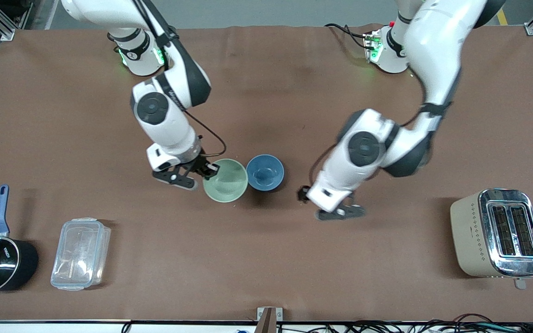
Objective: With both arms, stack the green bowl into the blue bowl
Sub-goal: 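Release the blue bowl with the left gripper while the right moves the green bowl, then lower the green bowl into the blue bowl while the left gripper withdraws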
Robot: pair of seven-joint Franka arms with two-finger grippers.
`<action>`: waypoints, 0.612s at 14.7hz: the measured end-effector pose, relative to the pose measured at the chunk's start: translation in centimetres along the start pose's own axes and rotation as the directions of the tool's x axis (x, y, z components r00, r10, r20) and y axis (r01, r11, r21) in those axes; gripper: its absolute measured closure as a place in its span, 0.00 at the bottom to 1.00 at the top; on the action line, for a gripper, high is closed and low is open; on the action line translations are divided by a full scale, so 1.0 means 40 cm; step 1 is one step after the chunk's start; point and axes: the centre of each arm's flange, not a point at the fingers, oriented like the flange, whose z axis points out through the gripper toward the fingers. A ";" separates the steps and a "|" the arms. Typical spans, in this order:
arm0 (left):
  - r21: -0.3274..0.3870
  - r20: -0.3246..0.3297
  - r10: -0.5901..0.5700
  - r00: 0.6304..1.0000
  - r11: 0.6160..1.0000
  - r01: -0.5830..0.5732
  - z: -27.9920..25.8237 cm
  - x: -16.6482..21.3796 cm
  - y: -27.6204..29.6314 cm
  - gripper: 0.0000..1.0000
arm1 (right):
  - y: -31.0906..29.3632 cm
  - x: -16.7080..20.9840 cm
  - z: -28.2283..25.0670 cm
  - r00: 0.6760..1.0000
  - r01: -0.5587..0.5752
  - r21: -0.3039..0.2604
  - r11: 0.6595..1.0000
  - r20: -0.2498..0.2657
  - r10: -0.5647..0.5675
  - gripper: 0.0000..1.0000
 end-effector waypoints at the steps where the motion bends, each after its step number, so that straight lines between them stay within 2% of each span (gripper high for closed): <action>1: 0.014 -0.004 0.021 1.000 1.000 -0.021 -0.053 0.042 -0.085 0.00 | -0.030 -0.034 0.023 1.000 -0.009 -0.002 1.000 0.003 0.009 0.94; 5: 0.060 -0.009 0.228 0.974 0.972 -0.227 -0.226 0.136 -0.398 0.00 | -0.124 -0.151 0.076 0.999 -0.036 -0.016 0.999 0.009 0.037 0.94; 7: 0.081 0.008 0.281 0.960 0.956 -0.281 -0.307 0.136 -0.495 0.00 | -0.143 -0.184 0.097 0.999 -0.038 -0.020 0.999 0.011 0.038 0.95; 9: 0.103 0.027 0.300 0.954 0.948 -0.301 -0.396 0.107 -0.532 0.00 | -0.153 -0.203 0.120 0.999 -0.032 -0.024 0.999 0.011 0.033 0.95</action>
